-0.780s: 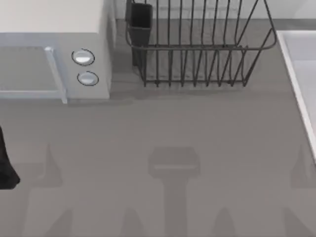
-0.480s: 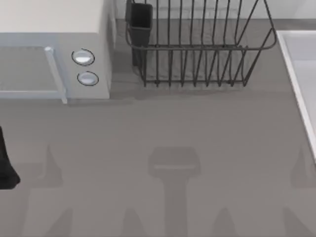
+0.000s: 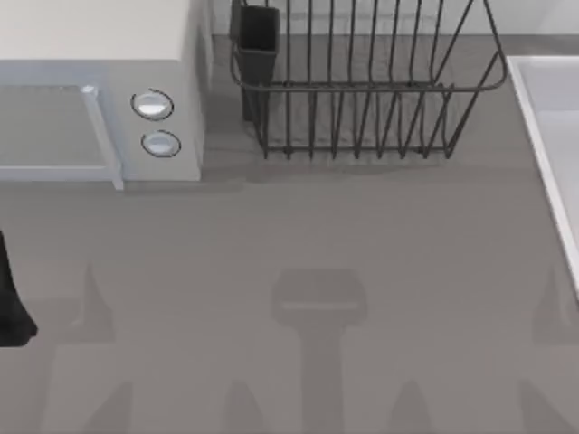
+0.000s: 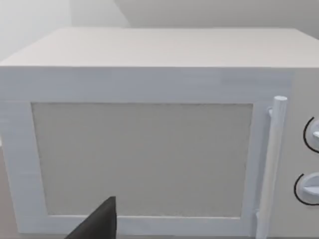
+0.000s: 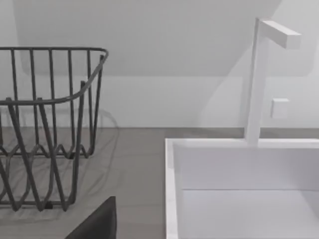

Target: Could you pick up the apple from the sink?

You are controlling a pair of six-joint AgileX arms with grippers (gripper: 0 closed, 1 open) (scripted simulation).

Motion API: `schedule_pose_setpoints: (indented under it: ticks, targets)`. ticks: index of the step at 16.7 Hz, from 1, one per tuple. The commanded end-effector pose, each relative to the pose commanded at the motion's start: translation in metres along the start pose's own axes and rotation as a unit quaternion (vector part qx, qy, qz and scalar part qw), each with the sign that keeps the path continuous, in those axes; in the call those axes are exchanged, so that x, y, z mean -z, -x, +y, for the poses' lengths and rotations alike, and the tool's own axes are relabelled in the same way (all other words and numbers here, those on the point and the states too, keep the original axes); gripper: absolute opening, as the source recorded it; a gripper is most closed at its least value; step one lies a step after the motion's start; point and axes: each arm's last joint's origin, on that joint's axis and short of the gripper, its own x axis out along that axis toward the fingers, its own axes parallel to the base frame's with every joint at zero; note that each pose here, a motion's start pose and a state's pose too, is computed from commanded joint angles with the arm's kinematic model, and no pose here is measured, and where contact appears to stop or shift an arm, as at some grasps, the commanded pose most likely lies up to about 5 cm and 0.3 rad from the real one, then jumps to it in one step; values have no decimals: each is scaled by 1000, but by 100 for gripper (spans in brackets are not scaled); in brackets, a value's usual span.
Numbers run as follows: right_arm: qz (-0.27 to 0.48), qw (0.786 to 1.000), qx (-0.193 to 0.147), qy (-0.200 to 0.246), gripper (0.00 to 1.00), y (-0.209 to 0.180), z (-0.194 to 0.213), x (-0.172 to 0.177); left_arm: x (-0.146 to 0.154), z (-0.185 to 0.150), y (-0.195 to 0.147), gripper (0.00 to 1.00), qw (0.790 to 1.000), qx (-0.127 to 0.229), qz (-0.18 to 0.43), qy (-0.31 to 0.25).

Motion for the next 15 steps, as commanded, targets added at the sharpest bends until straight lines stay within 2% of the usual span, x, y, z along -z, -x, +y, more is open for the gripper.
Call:
schedule_pose_setpoints:
  ticks: [11,15]
  targets:
    - [0,1000,0,0,100,0,0,0,0,0,0,100,1000,0,0,0]
    - [35,999,7,6,100,-2,-1,-18,0,0,0,100,1000,0,0,0]
